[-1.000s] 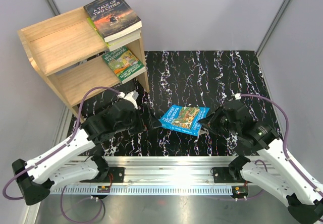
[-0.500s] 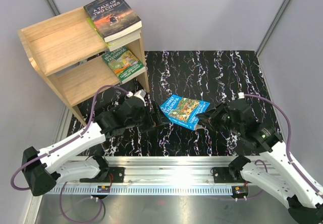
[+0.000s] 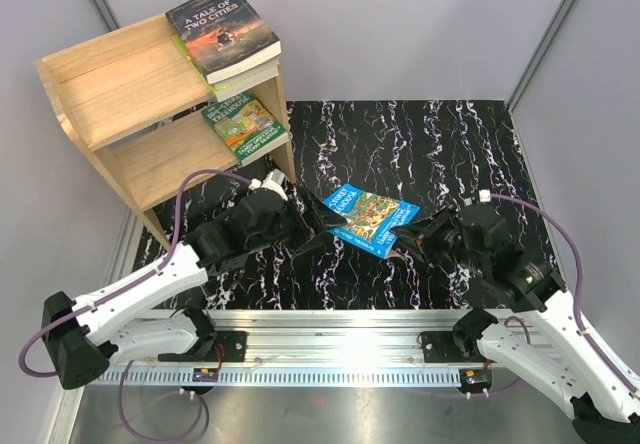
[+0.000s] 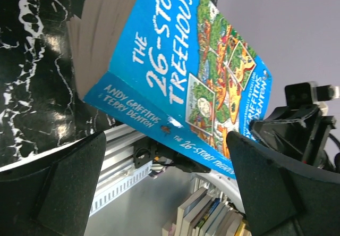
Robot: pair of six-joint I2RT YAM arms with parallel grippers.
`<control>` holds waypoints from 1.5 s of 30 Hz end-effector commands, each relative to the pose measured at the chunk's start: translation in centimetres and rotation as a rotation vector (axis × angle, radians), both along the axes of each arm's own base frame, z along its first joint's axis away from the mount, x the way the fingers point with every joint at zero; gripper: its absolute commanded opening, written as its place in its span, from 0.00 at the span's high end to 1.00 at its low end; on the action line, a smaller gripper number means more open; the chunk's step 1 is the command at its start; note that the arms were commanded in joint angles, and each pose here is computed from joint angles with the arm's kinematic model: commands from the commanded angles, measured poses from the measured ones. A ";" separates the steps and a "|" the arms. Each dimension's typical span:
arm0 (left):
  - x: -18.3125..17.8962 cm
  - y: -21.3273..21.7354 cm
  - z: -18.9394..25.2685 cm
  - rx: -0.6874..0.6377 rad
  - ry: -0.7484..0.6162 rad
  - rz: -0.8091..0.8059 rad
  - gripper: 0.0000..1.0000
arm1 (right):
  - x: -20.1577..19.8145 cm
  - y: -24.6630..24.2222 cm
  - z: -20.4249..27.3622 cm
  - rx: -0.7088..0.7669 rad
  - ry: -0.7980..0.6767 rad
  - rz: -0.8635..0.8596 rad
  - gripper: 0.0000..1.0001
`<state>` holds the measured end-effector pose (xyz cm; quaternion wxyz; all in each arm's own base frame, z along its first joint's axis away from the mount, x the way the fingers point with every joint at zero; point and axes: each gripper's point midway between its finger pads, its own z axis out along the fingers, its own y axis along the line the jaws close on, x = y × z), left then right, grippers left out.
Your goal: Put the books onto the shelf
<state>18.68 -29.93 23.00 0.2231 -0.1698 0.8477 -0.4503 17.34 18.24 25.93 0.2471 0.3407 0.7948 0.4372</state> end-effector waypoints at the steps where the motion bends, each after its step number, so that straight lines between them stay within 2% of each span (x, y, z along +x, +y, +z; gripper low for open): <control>1: 1.1 -0.5 2.0 -0.084 -0.042 0.059 0.01 | 0.9 1.3 4.3 0.134 -0.107 0.006 1.00; 8: 1.6 -1.2 -0.9 -0.032 0.004 0.058 0.01 | 0.9 3.8 5.6 0.274 -0.140 0.093 1.00; 13: 2.7 -2.0 -0.2 -0.025 -0.019 0.068 0.01 | -0.1 6.2 6.7 0.400 -0.158 0.238 1.00; 14: 2.8 -2.1 0.1 -0.026 -0.026 0.067 0.04 | -0.6 6.5 6.4 0.406 -0.145 0.271 1.00; 15: 2.9 -2.3 0.4 -0.026 -0.038 0.059 0.10 | -0.8 6.5 6.5 0.410 -0.150 0.280 1.00; 18: 3.2 -2.8 1.4 -0.044 -0.059 0.049 0.50 | -1.6 6.1 6.3 0.409 -0.152 0.290 1.00; 19: 3.2 -2.9 1.5 -0.046 -0.059 0.046 0.64 | -1.7 5.9 6.3 0.411 -0.152 0.286 1.00; 20: 3.3 -2.9 1.6 -0.046 -0.059 0.047 0.92 | -1.9 5.8 5.9 0.411 -0.145 0.286 1.00; 21: 3.3 -2.9 1.5 -0.042 -0.057 0.047 1.00 | -2.3 5.5 6.1 0.425 -0.152 0.282 1.00; 26: 3.0 -2.8 1.9 -0.043 -0.073 0.029 1.00 | -3.4 4.3 4.4 0.426 -0.113 0.253 1.00; 27: 2.9 -2.8 2.2 -0.041 -0.083 0.021 1.00 | -3.6 4.1 3.9 0.416 -0.101 0.247 0.75; 29: 2.9 -2.6 2.8 -0.042 -0.098 0.022 1.00 | -4.1 3.1 3.1 0.384 -0.075 0.215 0.34; 30: 2.8 -2.3 2.8 -0.029 -0.102 0.022 1.00 | -4.3 2.8 2.8 0.374 -0.066 0.203 0.01; 39: 2.6 -1.6 4.2 -0.036 -0.126 0.028 1.00 | -3.9 2.5 1.6 0.413 -0.043 0.156 0.00; 45: 2.6 -2.2 5.5 -0.048 -0.152 0.001 1.00 | -1.9 5.1 -0.2 0.313 -0.004 0.226 0.00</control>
